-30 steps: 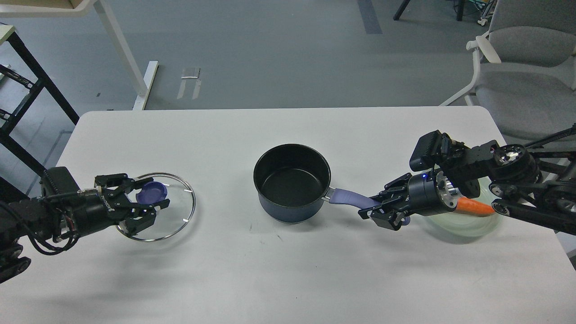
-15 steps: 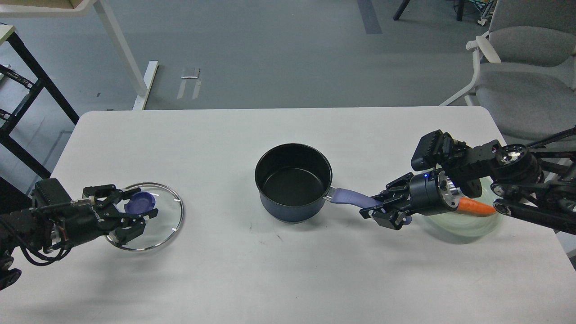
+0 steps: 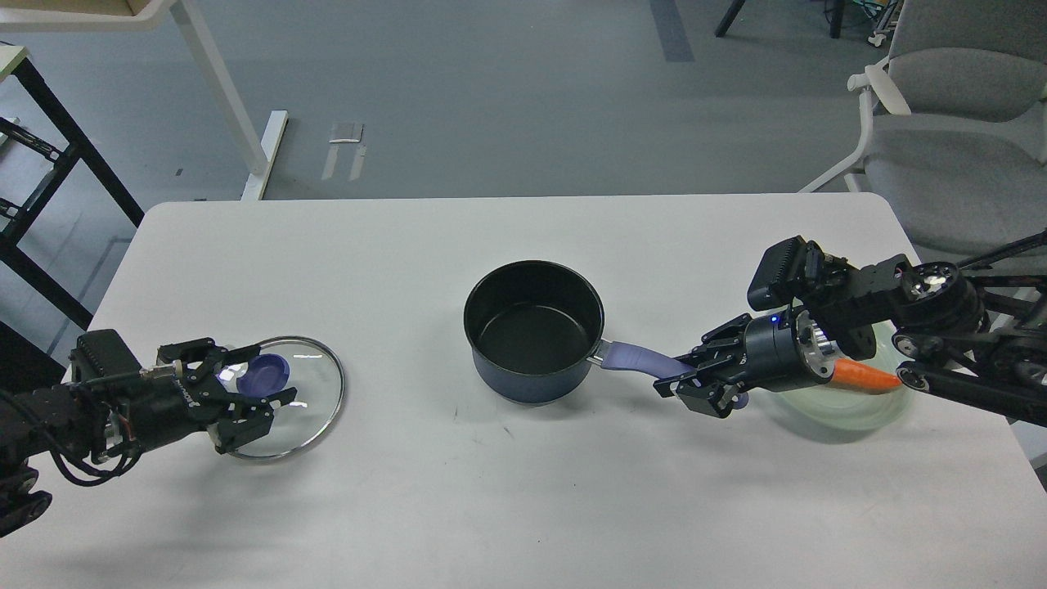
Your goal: Open pot lid
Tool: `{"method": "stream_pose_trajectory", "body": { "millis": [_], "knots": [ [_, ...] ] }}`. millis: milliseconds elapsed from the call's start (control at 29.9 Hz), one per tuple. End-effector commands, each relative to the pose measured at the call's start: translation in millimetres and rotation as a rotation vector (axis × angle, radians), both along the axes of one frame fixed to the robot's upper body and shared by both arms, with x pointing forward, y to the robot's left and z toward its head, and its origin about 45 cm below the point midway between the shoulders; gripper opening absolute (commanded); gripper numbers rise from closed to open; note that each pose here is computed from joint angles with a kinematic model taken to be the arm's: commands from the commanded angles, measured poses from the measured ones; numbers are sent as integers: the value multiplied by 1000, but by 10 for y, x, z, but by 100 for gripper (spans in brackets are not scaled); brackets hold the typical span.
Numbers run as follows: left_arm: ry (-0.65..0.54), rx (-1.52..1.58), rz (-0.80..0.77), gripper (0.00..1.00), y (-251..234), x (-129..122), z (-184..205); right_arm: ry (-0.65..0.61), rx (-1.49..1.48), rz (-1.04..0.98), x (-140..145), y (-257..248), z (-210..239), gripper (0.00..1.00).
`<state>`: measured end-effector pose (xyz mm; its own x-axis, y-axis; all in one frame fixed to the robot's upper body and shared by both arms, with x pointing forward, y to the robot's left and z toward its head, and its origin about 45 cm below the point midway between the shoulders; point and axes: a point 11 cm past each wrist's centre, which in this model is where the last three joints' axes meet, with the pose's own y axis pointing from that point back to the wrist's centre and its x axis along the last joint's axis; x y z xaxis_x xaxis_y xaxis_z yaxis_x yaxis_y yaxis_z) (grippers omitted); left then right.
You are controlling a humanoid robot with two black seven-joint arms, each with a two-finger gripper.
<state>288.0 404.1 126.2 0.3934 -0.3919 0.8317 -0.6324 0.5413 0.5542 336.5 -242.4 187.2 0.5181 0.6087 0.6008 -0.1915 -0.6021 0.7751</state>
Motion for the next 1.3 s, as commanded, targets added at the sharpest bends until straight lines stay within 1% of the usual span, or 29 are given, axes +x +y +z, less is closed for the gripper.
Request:
{"method": "stream_pose_trajectory", "body": {
  "millis": [0,67,201,234,268,301,334,368,401,468,569,602,669,702,769,836,970,1104,1204,1271],
  "knots": [
    [3,-95,70,99,-73,64,113,0,0,0,0,0,0,35],
    [23,-159,135,99,-70,124,277,0,0,0,0,0,0,35],
    [145,-322,275,99,-151,343,630,1,2,0,-3,5,1,37],
    [203,-438,359,99,-170,451,761,1,2,0,-3,5,1,37],
    [233,-508,403,99,-177,500,827,0,1,-1,0,1,1,37],
    [233,-509,403,99,-177,500,827,0,1,-1,0,1,1,37],
    [291,-680,498,99,-173,597,969,-1,2,-1,3,3,4,39],
    [370,-889,588,99,-176,673,1094,-1,2,-1,3,3,4,43],
    [409,-986,623,99,-176,699,1144,-2,2,-1,7,5,10,46],
    [451,-1136,670,99,-167,748,1229,-1,4,-3,5,4,12,59],
    [452,-1226,686,99,-173,805,1303,0,13,-16,5,-22,34,74],
    [447,-1233,684,99,-178,817,1320,-3,19,-20,7,-29,58,82],
    [437,-1254,683,99,-174,843,1362,-6,28,-33,14,-56,106,94],
    [432,-1260,679,99,-180,856,1382,-10,32,-43,24,-80,141,97],
    [429,-1274,674,99,-187,872,1408,-17,39,-66,38,-149,205,97],
    [428,-1317,687,99,-177,908,1422,-42,68,-88,64,-192,370,97],
    [448,-1482,754,99,-121,985,1425,-57,225,-191,102,-201,724,97],
    [488,-1621,844,99,-78,1066,1423,-70,419,-347,242,-291,1143,98],
    [501,-1669,839,99,-115,1111,1449,-69,607,-517,366,-490,1461,98],
    [521,-1682,823,99,-175,1126,1426,-43,754,-644,448,-603,1597,98]
  ]
}}
